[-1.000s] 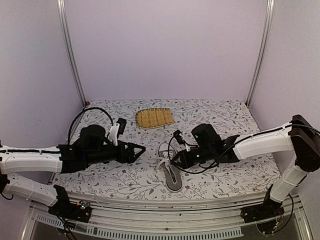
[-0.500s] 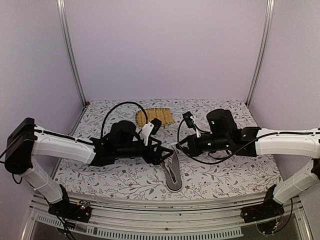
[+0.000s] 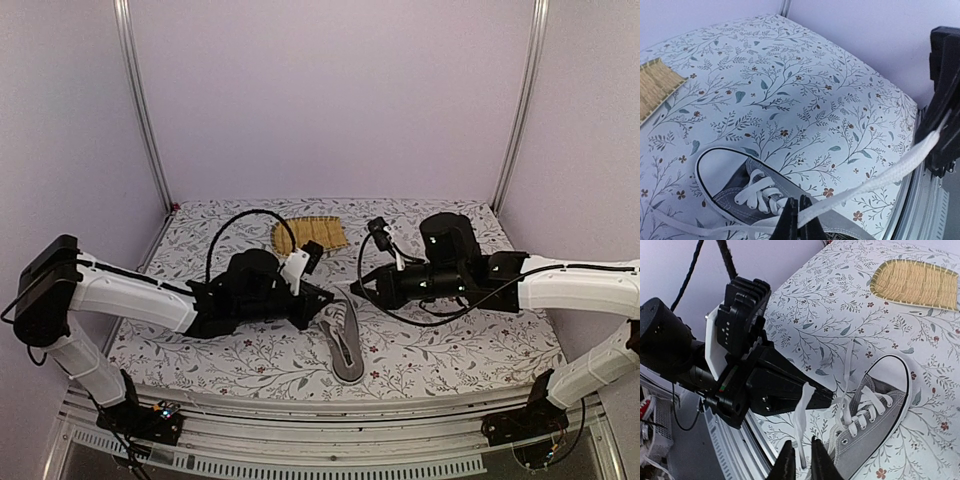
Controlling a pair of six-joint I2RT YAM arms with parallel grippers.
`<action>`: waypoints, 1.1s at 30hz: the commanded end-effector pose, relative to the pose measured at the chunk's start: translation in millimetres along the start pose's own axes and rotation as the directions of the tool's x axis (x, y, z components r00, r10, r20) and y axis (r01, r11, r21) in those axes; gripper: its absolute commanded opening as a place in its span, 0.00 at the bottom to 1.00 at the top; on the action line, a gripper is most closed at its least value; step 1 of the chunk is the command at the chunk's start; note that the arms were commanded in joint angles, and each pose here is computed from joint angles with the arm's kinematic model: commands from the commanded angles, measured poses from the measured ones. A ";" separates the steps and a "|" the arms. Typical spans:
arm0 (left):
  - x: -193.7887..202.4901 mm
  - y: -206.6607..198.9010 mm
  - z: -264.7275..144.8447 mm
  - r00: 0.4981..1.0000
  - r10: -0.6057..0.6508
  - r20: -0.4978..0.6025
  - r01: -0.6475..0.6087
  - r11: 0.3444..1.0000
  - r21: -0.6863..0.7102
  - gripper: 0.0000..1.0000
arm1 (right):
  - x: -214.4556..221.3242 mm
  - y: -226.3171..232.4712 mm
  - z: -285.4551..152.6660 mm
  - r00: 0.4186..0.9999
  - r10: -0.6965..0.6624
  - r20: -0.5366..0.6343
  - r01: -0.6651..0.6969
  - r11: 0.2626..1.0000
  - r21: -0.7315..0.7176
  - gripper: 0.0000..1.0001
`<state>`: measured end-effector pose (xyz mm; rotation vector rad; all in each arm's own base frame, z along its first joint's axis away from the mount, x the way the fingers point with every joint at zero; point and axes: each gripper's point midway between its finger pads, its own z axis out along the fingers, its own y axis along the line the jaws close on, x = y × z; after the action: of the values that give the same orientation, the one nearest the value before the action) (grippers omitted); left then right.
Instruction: Tie the shoes
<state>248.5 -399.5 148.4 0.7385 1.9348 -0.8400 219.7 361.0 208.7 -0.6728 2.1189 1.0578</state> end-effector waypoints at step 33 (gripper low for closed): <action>35.9 94.7 -88.0 0.863 -0.483 0.145 0.504 0.835 -0.219 0.00 | 68.2 -42.6 132.0 0.910 -0.076 -0.408 0.160 0.971 0.177 0.43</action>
<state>260.4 -270.4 123.5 0.0452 2.1494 -0.8730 258.7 439.3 89.4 -0.9089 2.4115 0.7136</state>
